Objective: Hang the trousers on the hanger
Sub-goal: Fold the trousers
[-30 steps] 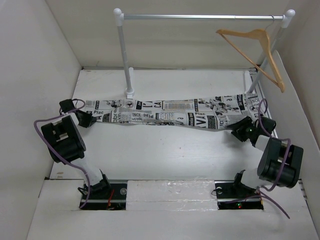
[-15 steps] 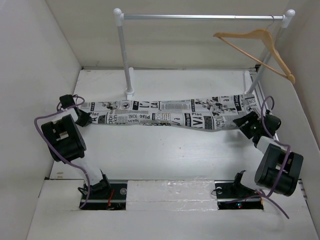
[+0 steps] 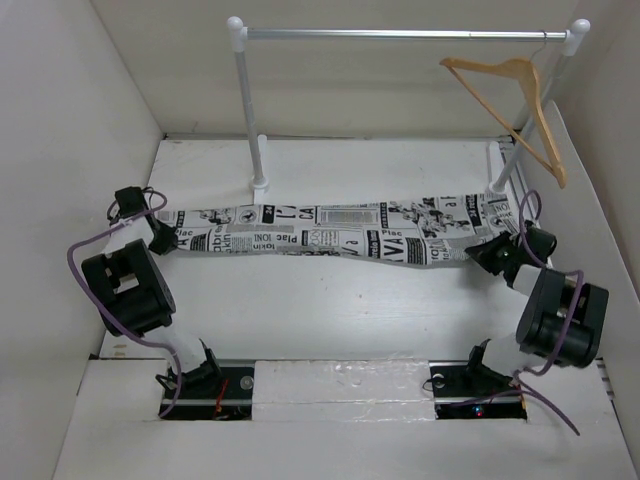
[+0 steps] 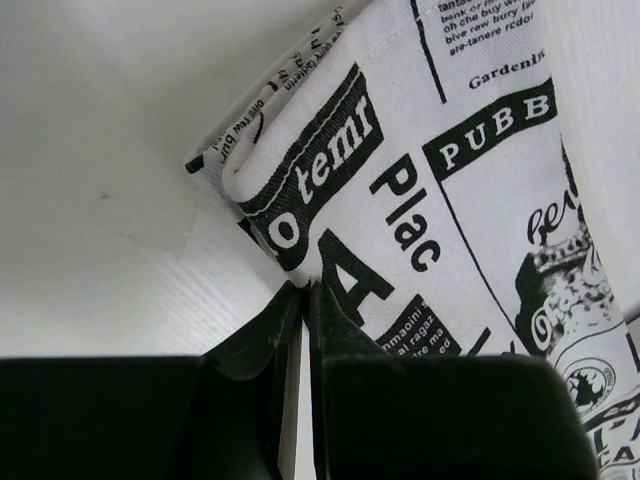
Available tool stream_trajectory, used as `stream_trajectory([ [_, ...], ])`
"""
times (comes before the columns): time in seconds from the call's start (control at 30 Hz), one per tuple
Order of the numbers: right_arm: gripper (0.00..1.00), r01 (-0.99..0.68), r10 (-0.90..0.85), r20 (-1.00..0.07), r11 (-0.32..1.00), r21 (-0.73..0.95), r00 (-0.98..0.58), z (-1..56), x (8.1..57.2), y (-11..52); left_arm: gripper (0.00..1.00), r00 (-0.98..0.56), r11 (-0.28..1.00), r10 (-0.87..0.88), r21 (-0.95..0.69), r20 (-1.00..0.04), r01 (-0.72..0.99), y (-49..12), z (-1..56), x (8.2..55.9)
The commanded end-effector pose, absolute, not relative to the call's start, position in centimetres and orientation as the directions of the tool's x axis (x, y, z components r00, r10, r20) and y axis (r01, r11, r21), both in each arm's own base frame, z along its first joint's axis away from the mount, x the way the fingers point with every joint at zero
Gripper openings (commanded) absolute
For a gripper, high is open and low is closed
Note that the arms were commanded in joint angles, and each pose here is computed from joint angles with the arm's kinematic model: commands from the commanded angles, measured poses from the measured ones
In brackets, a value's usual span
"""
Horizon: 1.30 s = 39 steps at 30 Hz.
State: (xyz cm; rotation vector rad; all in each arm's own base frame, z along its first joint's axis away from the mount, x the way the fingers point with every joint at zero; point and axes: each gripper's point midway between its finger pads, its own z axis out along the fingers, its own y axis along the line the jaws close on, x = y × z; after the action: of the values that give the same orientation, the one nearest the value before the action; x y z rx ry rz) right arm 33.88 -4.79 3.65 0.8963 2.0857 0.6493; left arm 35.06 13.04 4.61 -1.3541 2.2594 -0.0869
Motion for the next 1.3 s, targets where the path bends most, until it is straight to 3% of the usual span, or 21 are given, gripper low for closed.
stream_trajectory([
  [0.0,0.0,0.402,0.724,-0.501,0.684,0.609,-0.473,4.7,30.5,-5.4,0.0,-0.335,0.47,-0.827,-0.226,-0.452,-0.853,15.0,7.0,33.5],
  [0.27,0.0,0.463,0.689,-0.555,0.724,0.511,-0.466,7.2,23.3,-7.3,0.0,-0.37,0.443,-0.777,-0.025,-0.51,-0.896,16.2,7.4,27.6],
  [0.33,0.29,0.398,0.654,-0.557,0.755,0.52,-0.512,6.9,23.1,-6.2,0.0,-0.348,0.41,-0.779,-0.004,-0.521,-0.912,16.8,7.6,26.8],
  [0.37,0.57,0.387,0.653,-0.544,0.754,0.53,-0.528,6.8,22.9,-6.0,0.02,-0.346,0.393,-0.788,0.017,-0.509,-0.919,16.7,7.8,26.3],
  [0.4,0.67,0.362,0.651,-0.51,0.748,0.556,-0.562,6.7,22.6,-5.0,0.14,-0.332,0.376,-0.793,0.018,-0.511,-0.926,16.8,8.2,26.3],
  [0.47,0.77,0.353,0.64,-0.473,0.748,0.562,-0.605,6.7,22.4,-4.7,0.23,-0.281,0.356,-0.8,-0.043,-0.531,-0.934,16.9,10.7,27.3],
  [0.53,0.79,0.368,0.641,-0.472,0.751,0.548,-0.605,6.9,21.9,-5.4,0.41,-0.261,0.387,-0.835,-0.181,-0.485,-0.904,15.1,12.1,29.3],
  [0.63,0.81,0.447,0.682,-0.488,0.728,0.52,-0.545,7.2,21.7,-7.4,0.43,-0.324,0.492,-0.834,-0.336,-0.447,-0.803,10.9,13.8,32.7],
  [0.73,0.82,0.495,0.776,-0.453,0.629,0.599,-0.438,6.9,22.1,-9.2,0.42,-0.469,0.643,-0.764,-0.471,-0.443,-0.604,3.6,15.4,35.7],
  [0.83,0.83,0.586,0.814,-0.488,0.572,0.574,-0.316,7.4,22.9,-13.0,0.34,-0.628,0.803,-0.568,-0.527,-0.532,-0.279,-7.0,17.3,37.0],
  [0.93,0.84,0.618,0.815,-0.512,0.556,0.556,-0.272,7.3,22.9,-14.0,0.31,-0.702,0.834,-0.468,-0.531,-0.536,-0.151,-12.5,16.9,35.7],
  [1.1,0.85,0.609,0.842,-0.491,0.514,0.604,-0.224,4.9,24.7,-14.1,0.18,-0.799,0.856,-0.323,-0.516,-0.507,-0.018,-19.7,14.3,31.9],
  [1.27,0.83,0.572,0.854,-0.456,0.511,0.641,-0.251,3.7,26.9,-12.6,0.1,-0.837,0.877,-0.266,-0.481,-0.478,-0.004,-21.3,11.7,29.7],
])
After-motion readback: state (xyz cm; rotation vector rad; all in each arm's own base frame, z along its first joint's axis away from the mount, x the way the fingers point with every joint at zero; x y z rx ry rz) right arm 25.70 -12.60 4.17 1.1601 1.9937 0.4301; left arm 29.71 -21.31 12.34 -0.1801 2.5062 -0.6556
